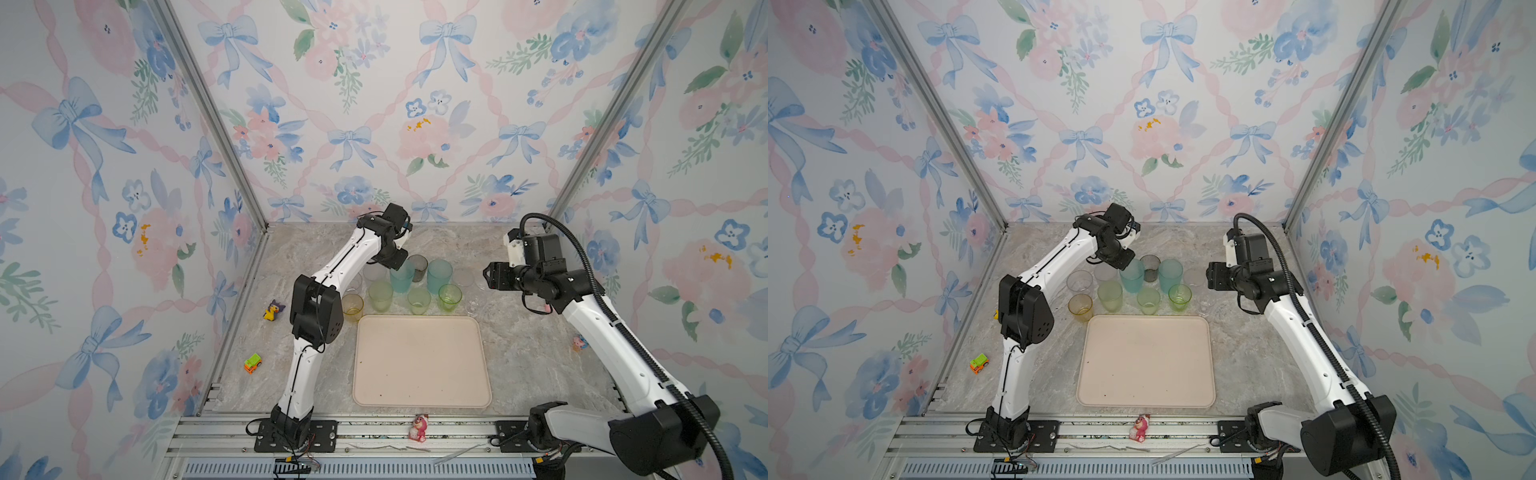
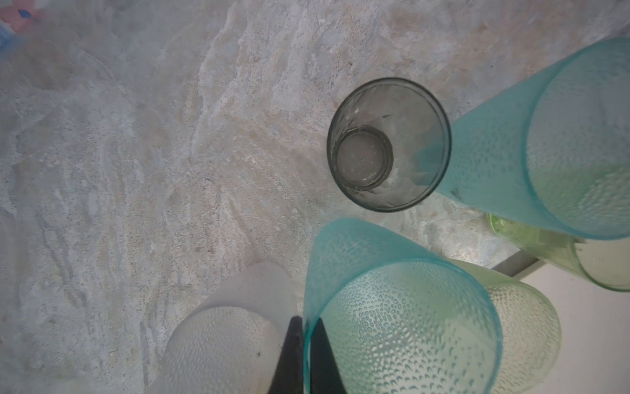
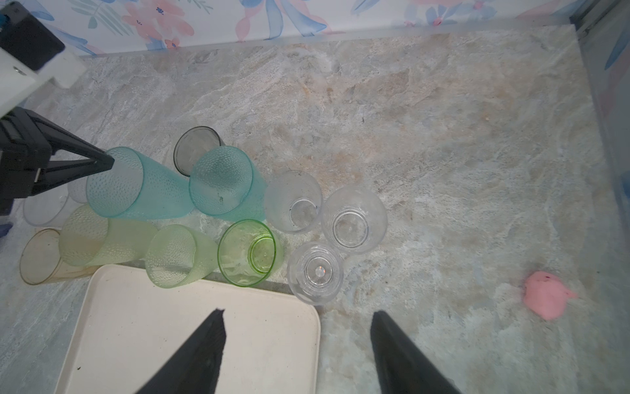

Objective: Place the glasses into the tray
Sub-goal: 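Carry the teal cup with the left gripper onto the tray's nearer edge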

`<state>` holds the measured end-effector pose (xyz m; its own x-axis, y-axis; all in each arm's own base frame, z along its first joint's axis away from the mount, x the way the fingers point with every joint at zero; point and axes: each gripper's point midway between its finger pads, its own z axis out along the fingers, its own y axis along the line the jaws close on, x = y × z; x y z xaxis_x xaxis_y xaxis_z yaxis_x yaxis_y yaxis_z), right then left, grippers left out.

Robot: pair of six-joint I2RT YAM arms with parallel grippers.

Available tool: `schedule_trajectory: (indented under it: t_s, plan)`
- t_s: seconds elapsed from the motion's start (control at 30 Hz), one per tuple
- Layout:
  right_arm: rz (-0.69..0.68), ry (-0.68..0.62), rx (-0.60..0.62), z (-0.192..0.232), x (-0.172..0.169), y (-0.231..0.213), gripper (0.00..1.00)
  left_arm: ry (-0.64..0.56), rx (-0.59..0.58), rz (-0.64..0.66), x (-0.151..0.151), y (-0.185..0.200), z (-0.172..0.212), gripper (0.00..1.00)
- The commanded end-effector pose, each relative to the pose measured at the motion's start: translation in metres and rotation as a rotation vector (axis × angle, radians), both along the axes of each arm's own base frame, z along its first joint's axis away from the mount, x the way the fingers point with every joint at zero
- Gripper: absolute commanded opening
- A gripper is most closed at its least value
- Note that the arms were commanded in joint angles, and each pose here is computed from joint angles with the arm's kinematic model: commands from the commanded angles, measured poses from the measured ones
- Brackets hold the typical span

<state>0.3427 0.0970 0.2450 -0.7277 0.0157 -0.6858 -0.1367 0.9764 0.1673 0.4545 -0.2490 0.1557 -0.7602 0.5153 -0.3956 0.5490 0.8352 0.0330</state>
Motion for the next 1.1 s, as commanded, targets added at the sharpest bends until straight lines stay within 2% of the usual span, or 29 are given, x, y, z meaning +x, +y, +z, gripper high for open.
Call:
schedule_trajectory:
  t_s: [0.0,0.2,0.3,0.37,0.47,0.63,0.73,0.87,1.07]
  plan:
    - [0.016,-0.017,0.008,0.009,-0.003,0.009,0.70,-0.114,-0.068,-0.030,-0.011,-0.001,0.067,0.04]
    - [0.036,-0.032,-0.002,0.017,-0.008,0.018,0.70,-0.256,-0.116,-0.062,-0.033,-0.005,0.137,0.05]
    - [0.044,-0.044,-0.007,0.021,-0.014,0.020,0.70,-0.270,-0.099,-0.040,-0.063,0.008,0.155,0.05]
    - [0.043,-0.052,-0.009,0.022,-0.018,0.018,0.70,-0.266,-0.079,-0.023,-0.092,0.017,0.157,0.05]
    - [0.042,-0.053,-0.006,0.020,-0.024,0.017,0.70,-0.224,-0.051,0.004,-0.139,0.030,0.144,0.05]
    - [0.063,-0.050,0.016,0.017,-0.034,0.022,0.70,-0.075,0.002,0.066,-0.228,0.048,0.090,0.04]
    - [0.087,-0.051,0.020,0.013,-0.039,0.031,0.70,0.000,-0.005,0.113,-0.268,0.057,0.061,0.04]
    - [0.122,-0.044,0.009,0.008,-0.043,0.045,0.70,0.052,0.009,0.188,-0.296,0.078,0.031,0.04]
    - [0.167,-0.039,-0.025,0.003,-0.048,0.064,0.70,0.083,-0.001,0.251,-0.311,0.093,0.005,0.05]
